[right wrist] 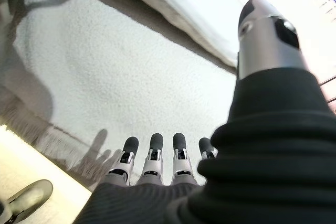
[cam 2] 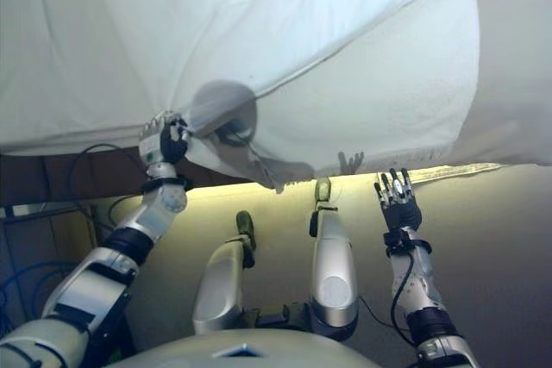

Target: Make the bed neatly

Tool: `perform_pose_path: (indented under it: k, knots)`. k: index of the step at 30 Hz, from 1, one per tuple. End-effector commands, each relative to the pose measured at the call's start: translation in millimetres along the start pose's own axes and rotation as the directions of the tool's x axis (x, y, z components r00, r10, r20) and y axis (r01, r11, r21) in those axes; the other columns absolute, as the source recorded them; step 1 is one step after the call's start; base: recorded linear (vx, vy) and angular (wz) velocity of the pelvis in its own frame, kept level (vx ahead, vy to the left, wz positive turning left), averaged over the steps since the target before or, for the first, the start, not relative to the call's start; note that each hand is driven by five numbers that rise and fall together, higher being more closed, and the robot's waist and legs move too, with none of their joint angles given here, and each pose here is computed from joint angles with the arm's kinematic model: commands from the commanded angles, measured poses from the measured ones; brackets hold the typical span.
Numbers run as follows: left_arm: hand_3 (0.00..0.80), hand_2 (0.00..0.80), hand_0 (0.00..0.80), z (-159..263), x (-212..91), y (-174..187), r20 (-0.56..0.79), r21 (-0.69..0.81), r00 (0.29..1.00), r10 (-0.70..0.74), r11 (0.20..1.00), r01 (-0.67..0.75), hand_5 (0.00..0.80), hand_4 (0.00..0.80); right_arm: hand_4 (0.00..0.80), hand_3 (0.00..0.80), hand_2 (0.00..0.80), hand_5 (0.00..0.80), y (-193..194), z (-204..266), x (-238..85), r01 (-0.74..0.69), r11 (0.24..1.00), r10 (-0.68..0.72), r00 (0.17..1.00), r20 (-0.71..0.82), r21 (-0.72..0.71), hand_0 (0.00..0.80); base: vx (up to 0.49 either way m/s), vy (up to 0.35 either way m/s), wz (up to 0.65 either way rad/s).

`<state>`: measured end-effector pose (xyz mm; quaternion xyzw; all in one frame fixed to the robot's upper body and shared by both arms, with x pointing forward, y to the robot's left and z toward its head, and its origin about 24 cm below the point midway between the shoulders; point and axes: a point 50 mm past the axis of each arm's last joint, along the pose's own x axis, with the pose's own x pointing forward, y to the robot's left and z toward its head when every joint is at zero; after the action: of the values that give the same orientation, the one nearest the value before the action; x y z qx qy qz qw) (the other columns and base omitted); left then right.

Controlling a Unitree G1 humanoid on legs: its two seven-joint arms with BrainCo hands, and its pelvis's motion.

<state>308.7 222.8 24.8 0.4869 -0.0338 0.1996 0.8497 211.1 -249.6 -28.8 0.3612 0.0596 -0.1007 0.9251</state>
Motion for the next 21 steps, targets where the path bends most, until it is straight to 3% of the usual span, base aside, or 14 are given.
perform_pose_path:
  k: [1, 7, 14, 19, 20, 21]
  knots:
    - [0.800, 0.800, 0.800, -78, -7, 48, -0.236, 0.148, 0.954, 0.183, 0.977, -0.151, 0.800, 0.800, 0.000, 0.000, 0.000, 0.000, -20, -10, -24, 0.074, 0.997, -0.074, 0.997, -0.018, 0.005, 0.000, 0.077, 0.085, 0.10]
    - [0.800, 0.800, 0.800, -130, -41, 67, -0.401, 0.262, 0.895, 0.194, 0.961, -0.091, 0.800, 0.800, 0.000, 0.000, 0.000, 0.000, -31, -14, -36, 0.116, 0.993, -0.117, 0.992, -0.050, -0.021, 0.000, 0.105, 0.094, 0.09]
    - [0.800, 0.800, 0.800, -185, -75, 107, -0.623, 0.278, 0.736, 0.264, 0.955, -0.107, 0.800, 0.800, 0.000, 0.000, 0.000, 0.000, -43, -17, -44, 0.135, 0.990, -0.137, 0.988, -0.073, -0.031, 0.000, 0.069, 0.073, 0.12]
    - [0.787, 0.787, 0.787, -183, -75, 101, -0.615, 0.199, 0.763, 0.199, 0.975, -0.094, 0.787, 0.787, 0.000, 0.000, 0.000, 0.000, -45, -22, -45, 0.153, 0.988, -0.155, 0.984, -0.084, -0.027, 0.000, 0.023, 0.013, 0.11]
    - [0.480, 0.480, 0.480, -179, -72, 94, -0.606, 0.156, 0.782, 0.145, 0.986, -0.061, 0.480, 0.480, 0.000, 0.000, 0.000, 0.000, -44, -23, -45, 0.152, 0.988, -0.154, 0.985, -0.082, -0.024, 0.000, -0.007, -0.041, 0.08]
    - [0.000, 0.000, 0.000, -174, -69, 85, -0.595, 0.101, 0.801, 0.067, 0.995, -0.008, 0.000, 0.000, 0.000, 0.000, 0.000, 0.000, -43, -23, -44, 0.153, 0.988, -0.154, 0.985, -0.078, -0.020, 0.000, -0.010, -0.047, 0.07]
